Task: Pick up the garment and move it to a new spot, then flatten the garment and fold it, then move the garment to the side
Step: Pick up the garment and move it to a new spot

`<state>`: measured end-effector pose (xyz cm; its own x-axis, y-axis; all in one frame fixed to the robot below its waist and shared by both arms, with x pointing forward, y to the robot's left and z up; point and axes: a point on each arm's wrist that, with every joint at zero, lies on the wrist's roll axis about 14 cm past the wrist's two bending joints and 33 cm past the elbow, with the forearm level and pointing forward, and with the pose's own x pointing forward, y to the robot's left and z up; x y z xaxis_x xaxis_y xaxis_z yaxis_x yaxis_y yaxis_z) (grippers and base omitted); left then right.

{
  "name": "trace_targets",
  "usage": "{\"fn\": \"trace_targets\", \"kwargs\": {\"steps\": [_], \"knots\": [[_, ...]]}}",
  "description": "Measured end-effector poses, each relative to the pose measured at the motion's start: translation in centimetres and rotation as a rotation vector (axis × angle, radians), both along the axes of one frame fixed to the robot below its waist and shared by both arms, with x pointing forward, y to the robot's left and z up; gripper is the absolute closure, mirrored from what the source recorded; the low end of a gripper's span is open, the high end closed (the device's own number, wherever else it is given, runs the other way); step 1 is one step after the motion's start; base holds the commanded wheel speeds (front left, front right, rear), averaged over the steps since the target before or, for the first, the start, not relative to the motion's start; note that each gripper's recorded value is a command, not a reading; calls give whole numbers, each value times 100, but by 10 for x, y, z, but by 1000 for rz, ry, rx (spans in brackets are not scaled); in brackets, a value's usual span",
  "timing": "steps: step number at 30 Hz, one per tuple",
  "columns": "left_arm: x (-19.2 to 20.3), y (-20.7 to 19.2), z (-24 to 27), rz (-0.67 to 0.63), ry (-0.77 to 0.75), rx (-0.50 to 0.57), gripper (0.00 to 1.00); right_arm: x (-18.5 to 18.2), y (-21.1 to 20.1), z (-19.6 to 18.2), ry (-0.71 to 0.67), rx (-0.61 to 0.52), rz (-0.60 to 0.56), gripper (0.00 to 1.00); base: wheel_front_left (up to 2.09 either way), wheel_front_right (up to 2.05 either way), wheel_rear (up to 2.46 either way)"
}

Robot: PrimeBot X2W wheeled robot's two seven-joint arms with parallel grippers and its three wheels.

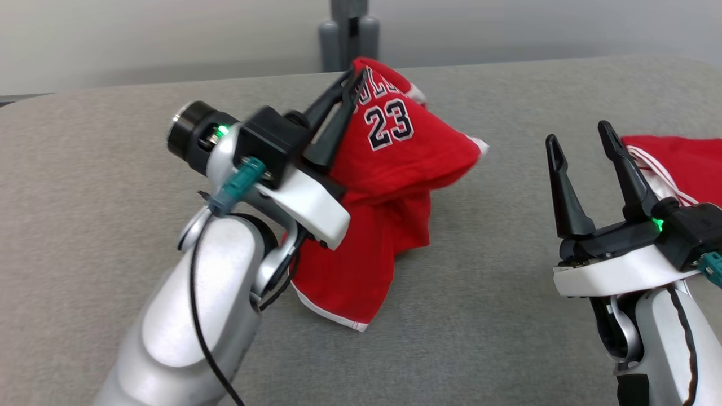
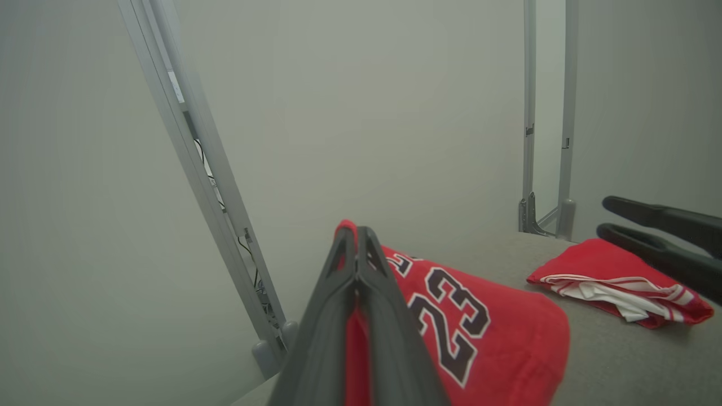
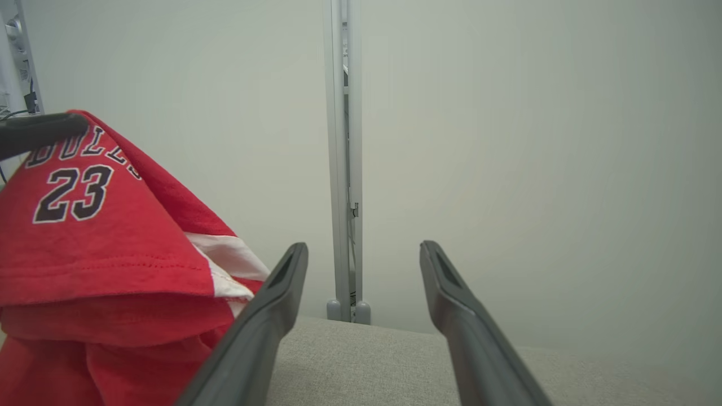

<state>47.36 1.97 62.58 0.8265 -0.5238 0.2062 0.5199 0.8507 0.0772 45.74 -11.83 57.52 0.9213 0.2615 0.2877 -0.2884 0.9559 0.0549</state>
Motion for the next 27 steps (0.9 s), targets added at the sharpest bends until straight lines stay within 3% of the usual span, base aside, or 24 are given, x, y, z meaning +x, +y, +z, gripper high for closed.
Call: {"fn": "trace_targets", "kwargs": {"steps": [4, 10, 11, 12, 13, 17, 27], "knots": [[0, -40, -31, -69, 61, 20, 100, -4, -25, -2, 5, 5, -71, 0, 0, 0, 0], [-11, -96, -101, -197, 167, 134, 100, -12, -62, -15, 43, 14, -179, 0, 0, 0, 0], [-14, -104, -114, -218, 197, 152, 73, -14, -68, -18, 53, 14, -196, 0, 0, 0, 0], [-17, -109, -128, -238, 227, 178, 19, -16, -72, -20, 61, 12, -210, 0, 0, 0, 0], [-21, -114, -141, -257, 254, 200, 0, -17, -76, -22, 68, 11, -222, 0, 0, 0, 0], [-27, -121, -165, -271, 303, 224, 0, -23, -88, -23, 74, 13, -257, 0, 0, 0, 0], [-4, -70, -114, -76, 207, 39, 0, -22, -71, -16, 51, 24, -214, 0, 0, 0, 0]]}}
